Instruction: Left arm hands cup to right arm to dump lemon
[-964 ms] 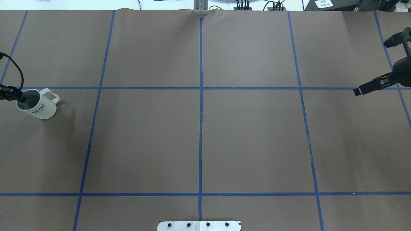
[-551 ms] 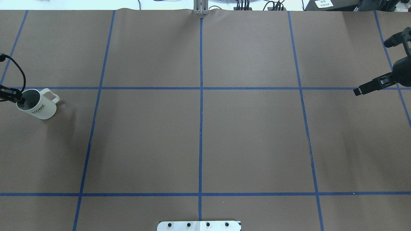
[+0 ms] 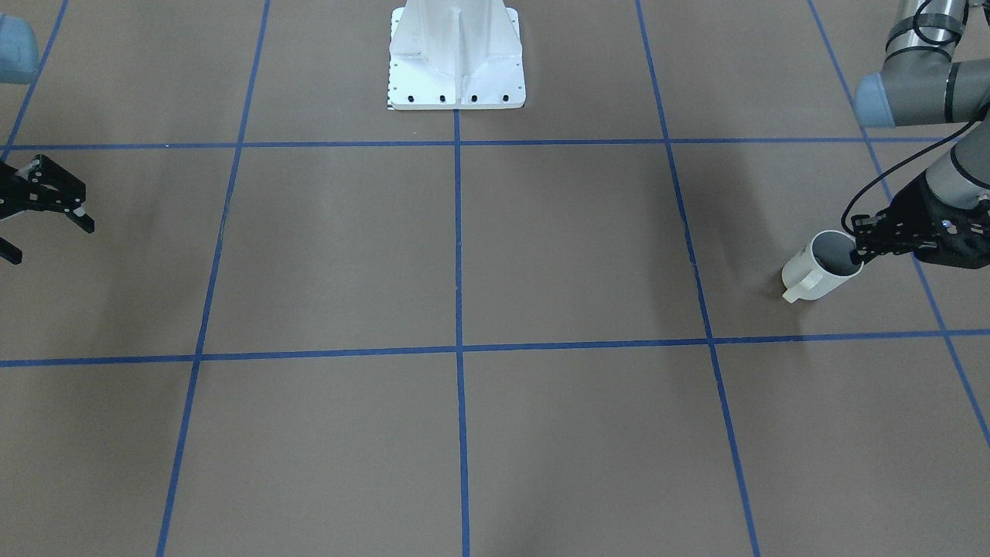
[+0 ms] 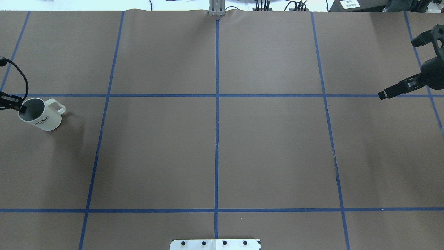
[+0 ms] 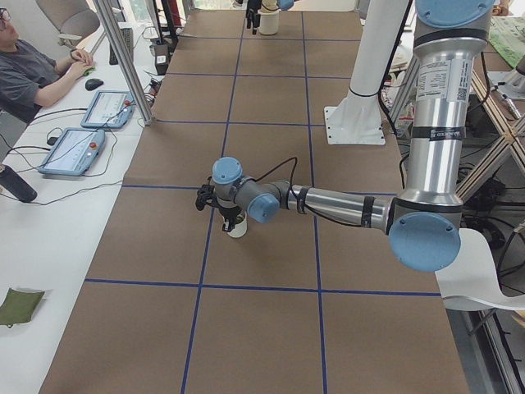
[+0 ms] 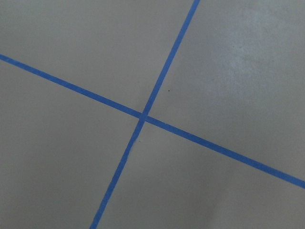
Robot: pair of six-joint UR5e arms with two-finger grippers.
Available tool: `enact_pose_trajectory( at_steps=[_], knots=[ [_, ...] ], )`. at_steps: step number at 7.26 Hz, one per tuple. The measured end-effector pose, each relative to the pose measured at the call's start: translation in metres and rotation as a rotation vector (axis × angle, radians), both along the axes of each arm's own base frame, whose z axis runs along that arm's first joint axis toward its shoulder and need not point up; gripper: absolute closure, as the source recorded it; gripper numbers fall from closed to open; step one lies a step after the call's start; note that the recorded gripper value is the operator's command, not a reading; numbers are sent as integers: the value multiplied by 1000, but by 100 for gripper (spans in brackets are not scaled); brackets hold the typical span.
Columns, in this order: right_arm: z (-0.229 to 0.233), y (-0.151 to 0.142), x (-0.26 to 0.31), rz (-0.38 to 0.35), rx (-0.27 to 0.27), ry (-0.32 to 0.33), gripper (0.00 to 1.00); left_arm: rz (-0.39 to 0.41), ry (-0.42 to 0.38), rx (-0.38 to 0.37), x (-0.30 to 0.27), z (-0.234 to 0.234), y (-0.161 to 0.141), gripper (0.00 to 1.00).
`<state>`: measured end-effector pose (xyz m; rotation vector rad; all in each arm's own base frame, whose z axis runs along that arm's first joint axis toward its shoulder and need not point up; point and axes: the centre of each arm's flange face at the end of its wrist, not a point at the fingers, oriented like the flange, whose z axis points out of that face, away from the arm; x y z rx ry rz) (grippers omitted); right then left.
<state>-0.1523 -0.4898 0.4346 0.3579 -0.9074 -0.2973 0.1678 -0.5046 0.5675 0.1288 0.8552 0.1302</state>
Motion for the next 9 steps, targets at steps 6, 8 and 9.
enact_pose_trajectory(
  at_steps=[6, 8, 9],
  knots=[
    [-111, -57, -81, 35, 240, 18, 1, -300, 195, -319, 1, -168, -95, 100],
    [-166, -63, -129, 33, 340, 7, 1, -402, 276, -445, 17, -244, -118, 100],
    [-185, -60, -145, 33, 374, 1, 1, -430, 306, -505, 30, -275, -123, 100]
  ],
)
